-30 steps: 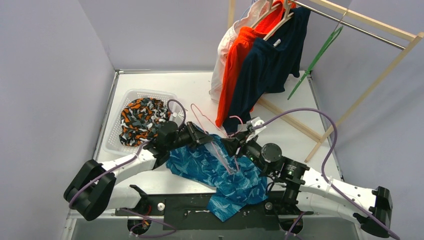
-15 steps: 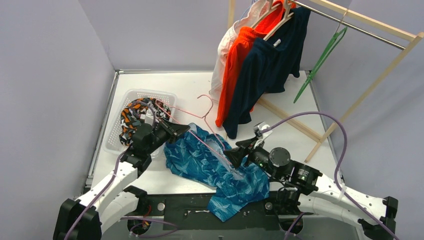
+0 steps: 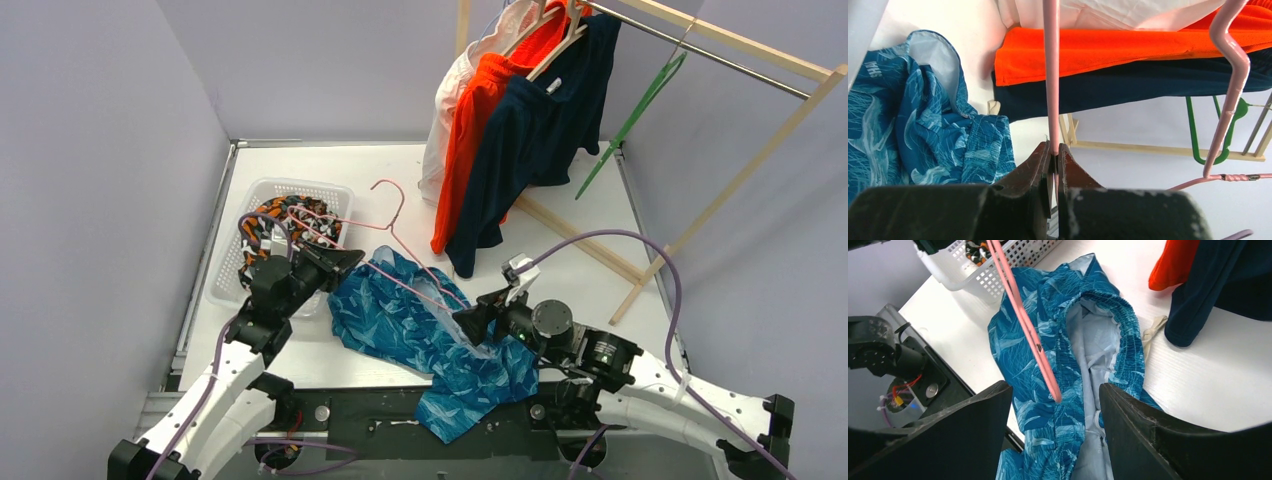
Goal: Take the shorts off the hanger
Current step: Remove the shorts from the hanger, then adjust the hanger.
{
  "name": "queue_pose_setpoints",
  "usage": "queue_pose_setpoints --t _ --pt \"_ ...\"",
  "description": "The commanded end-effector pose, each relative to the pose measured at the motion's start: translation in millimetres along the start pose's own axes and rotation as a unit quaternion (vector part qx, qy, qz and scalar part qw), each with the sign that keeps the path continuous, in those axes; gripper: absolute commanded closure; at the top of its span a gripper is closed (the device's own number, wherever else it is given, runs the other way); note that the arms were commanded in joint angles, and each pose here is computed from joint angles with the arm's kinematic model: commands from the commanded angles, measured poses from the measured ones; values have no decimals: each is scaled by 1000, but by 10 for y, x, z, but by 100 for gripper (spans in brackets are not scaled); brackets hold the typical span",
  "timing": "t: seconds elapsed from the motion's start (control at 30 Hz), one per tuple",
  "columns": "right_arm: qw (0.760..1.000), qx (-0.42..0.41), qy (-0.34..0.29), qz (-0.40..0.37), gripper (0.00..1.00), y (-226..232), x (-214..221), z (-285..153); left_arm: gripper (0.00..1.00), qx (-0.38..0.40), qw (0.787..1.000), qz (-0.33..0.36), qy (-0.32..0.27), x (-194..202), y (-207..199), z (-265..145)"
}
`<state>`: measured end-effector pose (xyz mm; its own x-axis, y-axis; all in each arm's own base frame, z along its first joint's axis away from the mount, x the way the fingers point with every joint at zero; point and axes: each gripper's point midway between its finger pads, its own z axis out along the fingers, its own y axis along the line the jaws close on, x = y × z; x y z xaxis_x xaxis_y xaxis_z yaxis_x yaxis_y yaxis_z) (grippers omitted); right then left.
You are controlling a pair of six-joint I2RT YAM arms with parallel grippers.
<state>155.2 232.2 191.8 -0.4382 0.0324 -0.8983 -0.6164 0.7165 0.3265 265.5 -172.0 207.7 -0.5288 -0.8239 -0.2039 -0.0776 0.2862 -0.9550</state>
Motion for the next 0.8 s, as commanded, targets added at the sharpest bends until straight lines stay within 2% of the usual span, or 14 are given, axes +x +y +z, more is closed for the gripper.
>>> queue_pose_setpoints --t 0.0,0.1,0.33,0.47,0.53,0.6,0.7,0.77 --pt "998 -54 -40 -1 37 156 -86 -46 100 42 998 -36 6 -12 -236 -14" --pt "996 -62 -58 3 42 146 -78 -70 100 71 996 -57 18 20 -346 -13" --pt "986 -92 -137 12 50 195 -225 -70 100 65 993 -78 65 220 -278 -8" --pt "983 -110 -147 -2 54 267 -274 -54 100 85 989 -103 64 236 -268 -32" --pt "982 -124 -144 -14 62 330 -287 -53 100 70 990 -102 68 256 -223 -14" --pt "982 -129 -141 -15 63 359 -292 -46 100 66 990 -101 72 269 -209 -5" --pt "981 -141 -134 -22 77 399 -249 -27 100 66 989 -112 73 280 -163 2" --pt "981 -142 -129 -24 82 403 -221 -12 100 68 988 -120 74 290 -135 1"
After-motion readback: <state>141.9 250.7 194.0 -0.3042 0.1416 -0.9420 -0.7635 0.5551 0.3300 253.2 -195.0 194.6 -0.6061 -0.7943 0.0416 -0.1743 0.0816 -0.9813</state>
